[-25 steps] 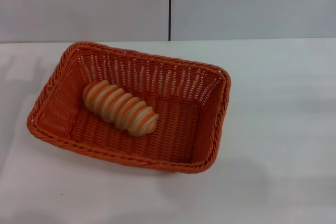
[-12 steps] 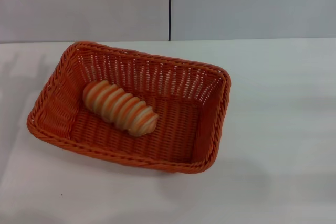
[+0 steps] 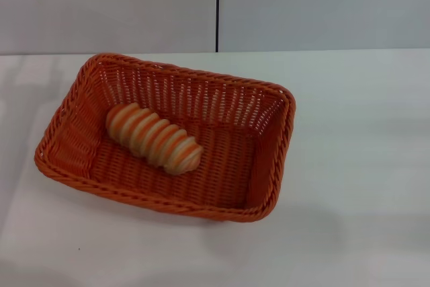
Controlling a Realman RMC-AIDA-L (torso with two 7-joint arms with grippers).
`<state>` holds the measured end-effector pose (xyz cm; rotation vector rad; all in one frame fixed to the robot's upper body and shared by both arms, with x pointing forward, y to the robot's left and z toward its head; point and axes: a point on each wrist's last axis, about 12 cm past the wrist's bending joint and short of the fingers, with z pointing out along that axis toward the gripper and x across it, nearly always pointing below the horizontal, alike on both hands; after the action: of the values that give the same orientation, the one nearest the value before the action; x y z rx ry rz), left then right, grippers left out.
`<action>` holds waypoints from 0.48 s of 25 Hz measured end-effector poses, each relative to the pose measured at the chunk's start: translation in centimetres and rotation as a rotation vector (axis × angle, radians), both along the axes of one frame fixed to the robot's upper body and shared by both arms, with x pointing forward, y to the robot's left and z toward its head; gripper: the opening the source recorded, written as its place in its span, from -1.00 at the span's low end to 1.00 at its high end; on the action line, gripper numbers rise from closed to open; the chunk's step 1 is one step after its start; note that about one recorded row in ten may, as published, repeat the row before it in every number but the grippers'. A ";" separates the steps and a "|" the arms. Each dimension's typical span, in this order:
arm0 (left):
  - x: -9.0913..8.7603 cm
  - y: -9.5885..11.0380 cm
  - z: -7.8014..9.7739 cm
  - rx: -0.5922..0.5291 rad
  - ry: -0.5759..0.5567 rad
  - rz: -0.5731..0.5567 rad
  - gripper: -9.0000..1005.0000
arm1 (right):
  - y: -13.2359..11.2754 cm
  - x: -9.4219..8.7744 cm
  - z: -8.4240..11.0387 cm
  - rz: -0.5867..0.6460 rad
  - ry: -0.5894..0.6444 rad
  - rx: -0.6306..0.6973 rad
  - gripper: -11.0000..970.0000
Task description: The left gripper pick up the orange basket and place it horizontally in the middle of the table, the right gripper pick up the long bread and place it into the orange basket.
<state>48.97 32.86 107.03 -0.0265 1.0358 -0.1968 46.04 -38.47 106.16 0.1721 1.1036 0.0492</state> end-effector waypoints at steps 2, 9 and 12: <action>0.6 0.0 0.3 -0.006 -0.007 0.012 0.30 | -0.2 0.4 0.0 -0.011 0.012 0.003 0.68; 1.5 0.2 1.0 -0.018 -0.033 0.042 0.30 | -0.4 1.4 0.3 -0.082 0.009 -0.029 0.68; 2.0 0.4 1.3 -0.022 -0.047 0.057 0.30 | -0.6 2.0 0.5 -0.105 0.012 -0.020 0.68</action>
<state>50.99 33.24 108.38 -0.0705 0.9850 -0.1564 47.99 -39.08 106.65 0.2124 1.1047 -0.0563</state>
